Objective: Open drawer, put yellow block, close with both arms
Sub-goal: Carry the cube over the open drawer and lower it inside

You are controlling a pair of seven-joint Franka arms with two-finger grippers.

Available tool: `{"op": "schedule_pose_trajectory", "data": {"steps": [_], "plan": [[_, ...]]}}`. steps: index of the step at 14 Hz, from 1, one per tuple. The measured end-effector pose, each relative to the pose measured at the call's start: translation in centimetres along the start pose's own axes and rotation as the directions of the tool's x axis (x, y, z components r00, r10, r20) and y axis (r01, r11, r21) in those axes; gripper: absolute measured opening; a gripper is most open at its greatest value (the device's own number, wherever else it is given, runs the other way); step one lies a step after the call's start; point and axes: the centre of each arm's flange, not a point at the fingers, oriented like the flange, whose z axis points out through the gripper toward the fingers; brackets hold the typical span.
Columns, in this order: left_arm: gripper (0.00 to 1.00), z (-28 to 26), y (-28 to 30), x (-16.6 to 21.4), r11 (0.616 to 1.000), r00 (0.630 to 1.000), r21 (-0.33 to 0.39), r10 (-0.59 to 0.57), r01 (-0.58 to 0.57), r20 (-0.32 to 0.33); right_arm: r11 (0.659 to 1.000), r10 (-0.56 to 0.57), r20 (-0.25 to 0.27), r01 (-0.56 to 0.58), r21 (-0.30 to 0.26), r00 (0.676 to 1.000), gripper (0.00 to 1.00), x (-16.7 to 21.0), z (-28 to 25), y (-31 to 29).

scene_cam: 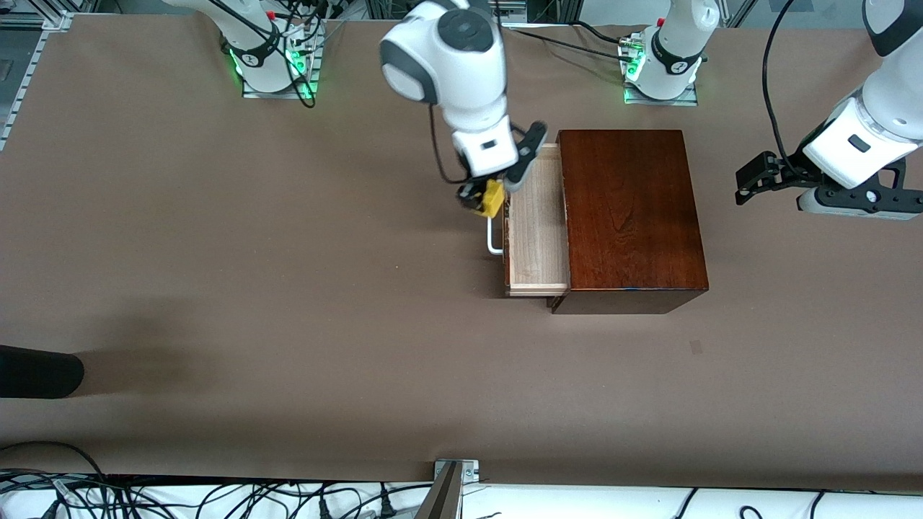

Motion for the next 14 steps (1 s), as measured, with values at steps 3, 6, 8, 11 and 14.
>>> {"op": "schedule_pose_trajectory", "data": {"steps": [3, 6, 8, 11, 14], "plan": [[1.0, -0.1, 1.1, -0.1, 1.0, 1.0, 0.0, 0.02, -0.02, -0.002, 0.99, -0.137, -0.004, 0.137, -0.044, 0.991, 0.56, 2.6, 0.5, -5.7], [1.0, -0.2, 2.0, -0.2, 0.999, 0.999, 0.0, 0.034, -0.034, -0.003, 0.972, -0.229, -0.009, 0.229, -0.053, 0.973, 0.56, 4.4, 2.2, -8.2], [1.0, -0.2, 1.9, -0.1, 0.999, 0.999, 0.0, 0.032, -0.032, -0.003, 0.96, -0.274, 0.002, 0.274, -0.053, 0.962, 0.56, 5.2, 4.3, -9.0], [1.0, -0.1, 1.5, -0.1, 1.0, 1.0, 0.0, 0.025, -0.025, -0.002, 0.933, -0.357, 0.019, 0.358, -0.045, 0.934, 0.56, 5.5, 6.5, -9.5], [1.0, -0.1, 1.4, -0.1, 1.0, 1.0, 0.0, 0.024, -0.024, -0.002, 0.917, -0.395, 0.041, 0.397, -0.037, 0.918, 0.56, 5.3, 8.3, -9.1]]}}
